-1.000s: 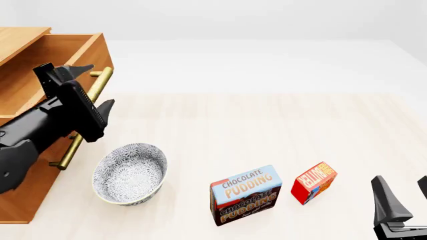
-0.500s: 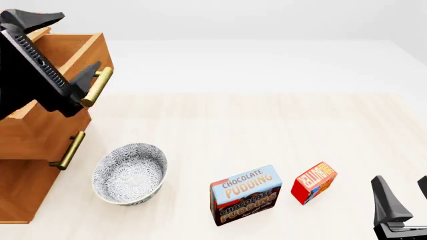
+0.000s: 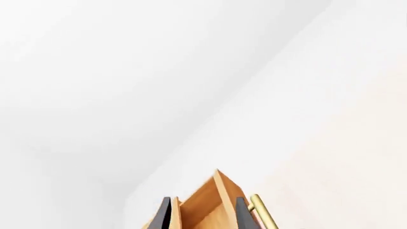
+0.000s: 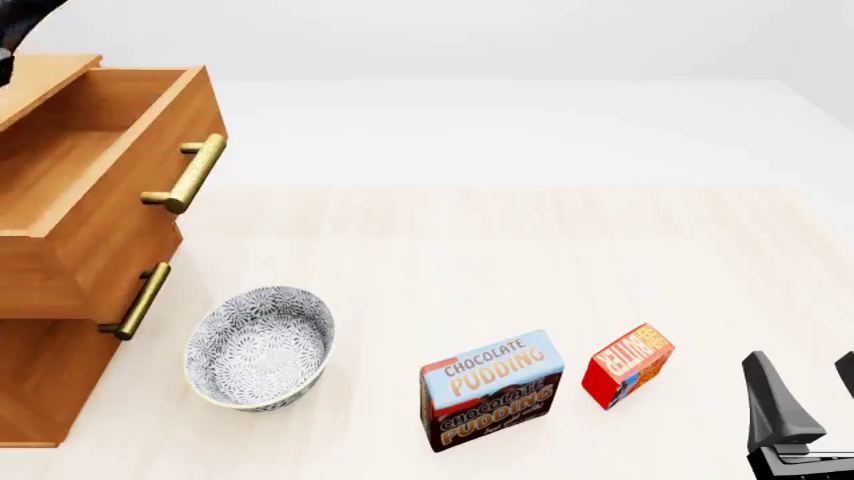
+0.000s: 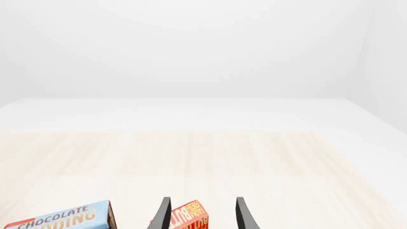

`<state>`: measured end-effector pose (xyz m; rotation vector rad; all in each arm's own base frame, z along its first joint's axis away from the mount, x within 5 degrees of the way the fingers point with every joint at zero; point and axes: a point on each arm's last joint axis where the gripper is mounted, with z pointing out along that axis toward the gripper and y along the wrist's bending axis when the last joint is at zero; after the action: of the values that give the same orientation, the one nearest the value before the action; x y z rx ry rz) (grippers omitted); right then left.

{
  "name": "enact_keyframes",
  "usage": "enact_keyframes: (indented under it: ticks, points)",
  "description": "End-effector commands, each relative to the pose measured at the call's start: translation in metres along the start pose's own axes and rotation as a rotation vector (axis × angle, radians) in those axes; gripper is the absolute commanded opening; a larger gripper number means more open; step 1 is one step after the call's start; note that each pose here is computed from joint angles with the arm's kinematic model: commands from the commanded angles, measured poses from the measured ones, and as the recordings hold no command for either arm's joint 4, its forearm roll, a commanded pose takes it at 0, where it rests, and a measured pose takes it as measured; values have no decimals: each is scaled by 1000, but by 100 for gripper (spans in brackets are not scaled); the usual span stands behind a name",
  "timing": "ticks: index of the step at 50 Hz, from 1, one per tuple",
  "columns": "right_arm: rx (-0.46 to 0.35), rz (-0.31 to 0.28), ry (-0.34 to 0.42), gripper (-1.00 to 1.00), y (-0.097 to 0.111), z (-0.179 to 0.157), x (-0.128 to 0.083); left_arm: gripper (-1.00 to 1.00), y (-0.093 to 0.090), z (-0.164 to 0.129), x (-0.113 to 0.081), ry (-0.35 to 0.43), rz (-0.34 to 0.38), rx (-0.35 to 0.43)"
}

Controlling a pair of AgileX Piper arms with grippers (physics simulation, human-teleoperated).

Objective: Put the butter at the back in the top drawer of the cabinet and close it.

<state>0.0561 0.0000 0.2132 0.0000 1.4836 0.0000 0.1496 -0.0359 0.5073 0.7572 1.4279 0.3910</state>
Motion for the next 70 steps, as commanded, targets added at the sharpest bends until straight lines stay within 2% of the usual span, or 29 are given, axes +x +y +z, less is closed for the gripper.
enact_keyframes:
  ticks: [1,7,10,14,16,17,20,22,25,30,33,39,41,43,45,47,53,55,70]
  points:
    - [0,0,0,100,0,0,0,100,26,-10,-20,58,-188,-9]
    - [0,0,0,100,0,0,0,100,32,-1,-22,106,-277,3]
    - [0,0,0,100,0,0,0,100,33,-1,-24,103,-291,1]
    - [0,0,0,100,0,0,0,100,33,16,-28,146,-385,54]
    - [0,0,0,100,0,0,0,100,33,19,-29,153,-399,60]
    - [0,0,0,100,0,0,0,100,32,28,-28,181,-432,76]
    - [0,0,0,100,0,0,0,100,33,28,-29,181,-448,74]
    - [0,0,0,100,0,0,0,100,38,28,-31,187,-479,60]
    - [0,0,0,100,0,0,0,100,36,37,-32,214,-526,80]
    - [0,0,0,100,0,0,0,100,45,28,-33,211,-544,43]
    - [0,0,0,100,0,0,0,100,50,26,-33,229,-593,23]
    - [0,0,0,100,0,0,0,100,49,31,-30,253,-630,22]
    - [0,0,0,100,0,0,0,100,50,31,-27,263,-638,10]
    - [0,0,0,100,0,0,0,100,56,21,-25,252,-616,-36]
    - [0,0,0,100,0,0,0,100,52,30,-24,276,-674,-11]
    - [0,0,0,100,0,0,0,100,54,26,-22,274,-661,-30]
    - [0,0,0,100,0,0,0,100,51,38,-11,338,-720,-30]
    - [0,0,0,100,0,0,0,100,52,38,-9,345,-710,-35]
    - [0,0,0,100,0,0,0,100,49,49,-1,394,-764,-31]
